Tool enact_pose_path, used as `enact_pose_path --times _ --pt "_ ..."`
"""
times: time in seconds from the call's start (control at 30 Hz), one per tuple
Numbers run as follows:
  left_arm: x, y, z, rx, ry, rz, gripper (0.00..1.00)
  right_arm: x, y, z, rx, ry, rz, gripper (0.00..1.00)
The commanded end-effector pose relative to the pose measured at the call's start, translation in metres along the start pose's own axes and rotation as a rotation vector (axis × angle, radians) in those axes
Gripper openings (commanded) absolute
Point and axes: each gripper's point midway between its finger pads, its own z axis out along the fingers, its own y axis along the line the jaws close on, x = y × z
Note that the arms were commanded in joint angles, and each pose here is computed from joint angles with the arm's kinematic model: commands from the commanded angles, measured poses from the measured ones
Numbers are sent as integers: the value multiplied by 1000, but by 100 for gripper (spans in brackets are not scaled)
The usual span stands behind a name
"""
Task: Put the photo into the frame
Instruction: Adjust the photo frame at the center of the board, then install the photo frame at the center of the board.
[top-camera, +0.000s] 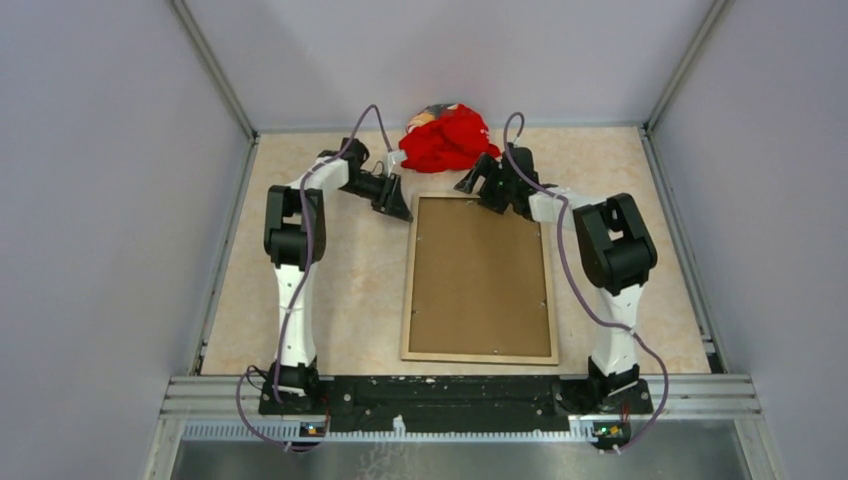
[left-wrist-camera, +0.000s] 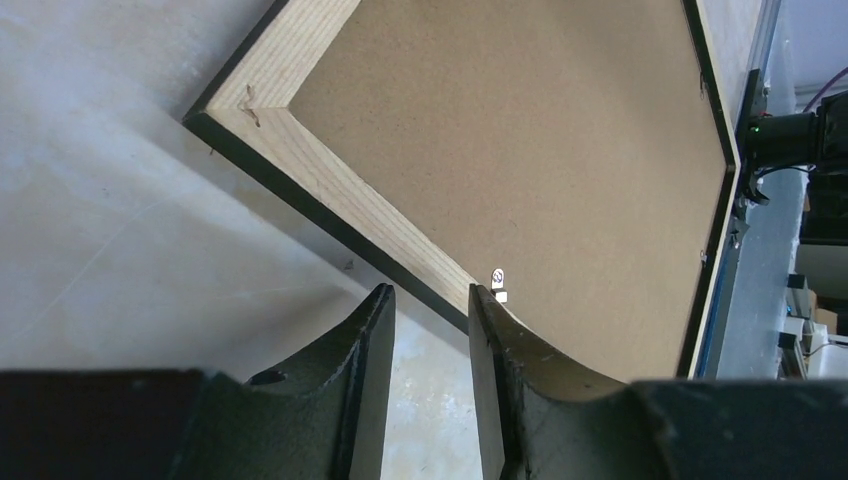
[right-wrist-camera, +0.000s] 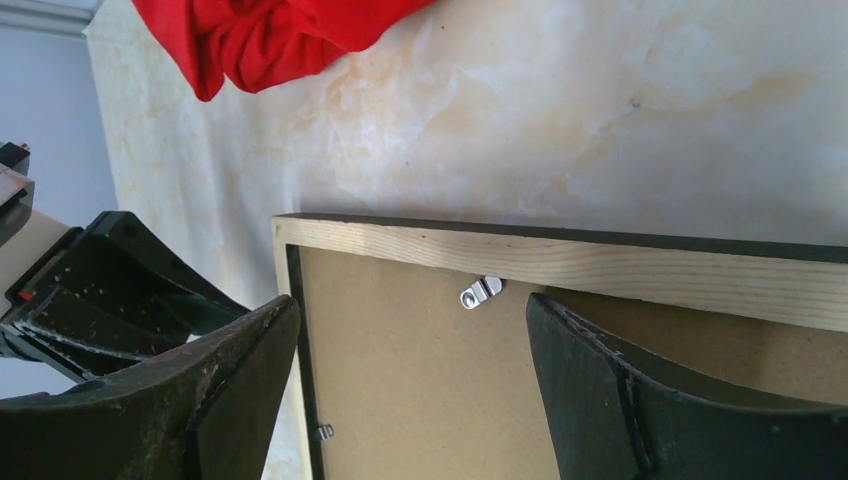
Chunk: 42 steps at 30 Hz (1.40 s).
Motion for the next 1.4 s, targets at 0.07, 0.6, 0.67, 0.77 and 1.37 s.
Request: enact_pose_path --times 0.07,0.6,0.67,0.77,1.37 --pt "3 -11 8 46 -2 -2 38 -4 16 6 -64 -3 24 83" --pt "13 -5 19 -13 41 20 32 5 20 11 -85 26 62 82" --pt "13 -5 19 -16 43 24 31 6 19 11 -82 26 64 82" --pt "13 -5 18 -21 43 30 31 10 16 8 -75 29 68 82" --pt "14 -7 17 -17 45 38 30 16 20 17 -90 40 78 82"
